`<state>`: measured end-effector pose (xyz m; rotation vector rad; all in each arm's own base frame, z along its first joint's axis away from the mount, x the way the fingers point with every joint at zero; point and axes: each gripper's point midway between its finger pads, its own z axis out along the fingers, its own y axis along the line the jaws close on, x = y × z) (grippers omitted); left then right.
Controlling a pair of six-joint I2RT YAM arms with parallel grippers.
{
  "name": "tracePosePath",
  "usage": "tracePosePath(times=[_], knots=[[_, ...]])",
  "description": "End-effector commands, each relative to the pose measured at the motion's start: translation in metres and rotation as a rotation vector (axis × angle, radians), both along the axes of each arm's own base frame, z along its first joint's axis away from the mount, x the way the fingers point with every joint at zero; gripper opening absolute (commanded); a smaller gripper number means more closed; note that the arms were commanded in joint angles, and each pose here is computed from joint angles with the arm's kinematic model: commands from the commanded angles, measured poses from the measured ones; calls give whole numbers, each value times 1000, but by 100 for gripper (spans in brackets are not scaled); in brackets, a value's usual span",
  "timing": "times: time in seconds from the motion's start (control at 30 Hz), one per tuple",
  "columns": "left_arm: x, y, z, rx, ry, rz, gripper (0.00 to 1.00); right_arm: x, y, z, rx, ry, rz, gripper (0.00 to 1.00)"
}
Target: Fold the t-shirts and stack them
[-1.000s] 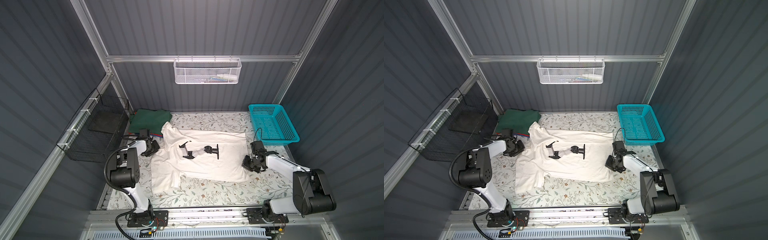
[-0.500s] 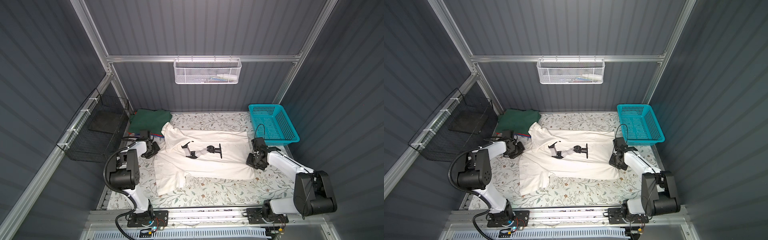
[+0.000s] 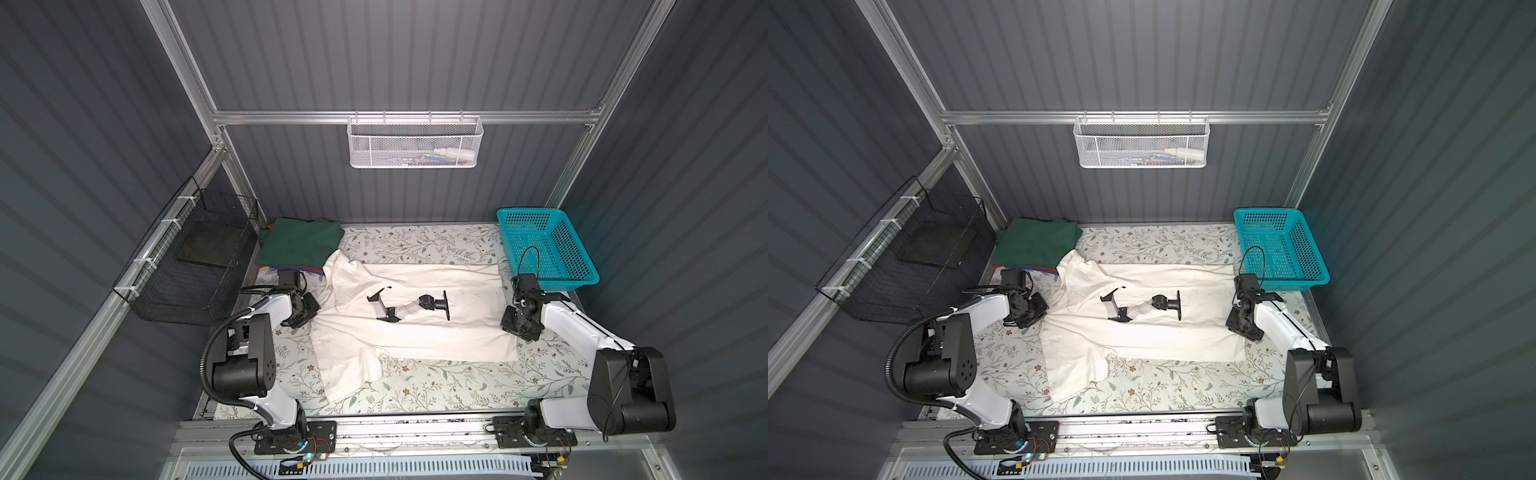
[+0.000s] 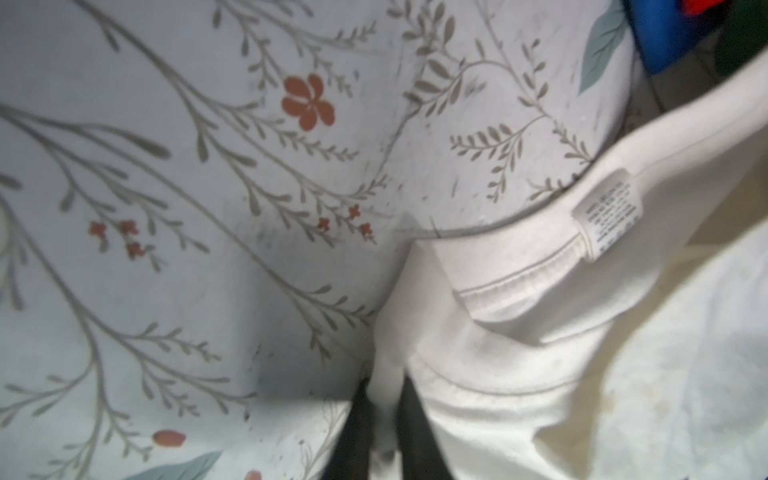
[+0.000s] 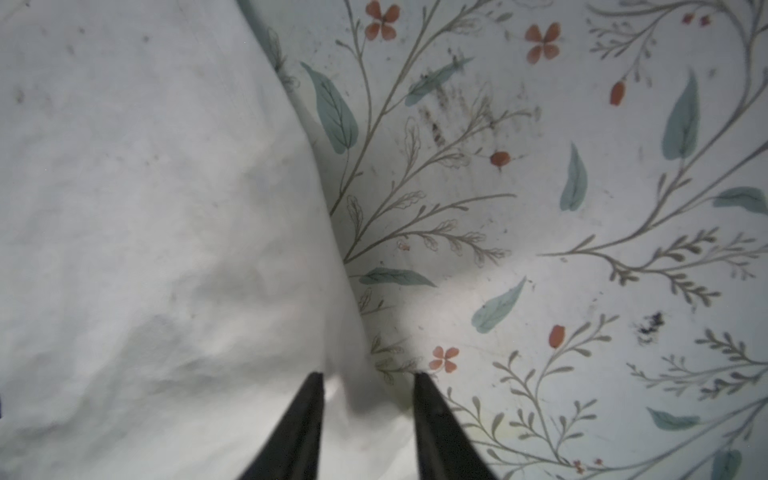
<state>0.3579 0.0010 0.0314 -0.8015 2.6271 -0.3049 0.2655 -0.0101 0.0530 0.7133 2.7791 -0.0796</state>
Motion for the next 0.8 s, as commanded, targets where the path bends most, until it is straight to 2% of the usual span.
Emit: tracePosePath(times=[0.0,0.03,0.07,0.13,0.23,0.43,0.57,0.67,0.77], knots=[[4,0,27,6,-51,-17,40,-8,-2,16,5,-15,-7,57],[2,-1,34,6,-73,-21,52,-11,-1,19,15,-19,-7,59],[-3,-1,45,10,-102,-22,70,-15,0,23,23,-27,-12,63],[-16,-2,62,21,-147,-34,71,-25,1,30,34,-39,-23,64],[-43,-6,80,34,-182,-52,79,-43,10,36,99,-68,-40,60],[-104,-40,79,10,-148,-135,88,-80,37,23,255,-58,-119,56],[-140,-49,72,-25,-143,-116,88,-103,40,8,197,8,-141,52],[-152,-63,68,-71,-146,-102,85,-111,38,-4,163,58,-161,55],[-160,-69,48,-73,-94,-108,85,-109,36,-12,152,56,-180,56]])
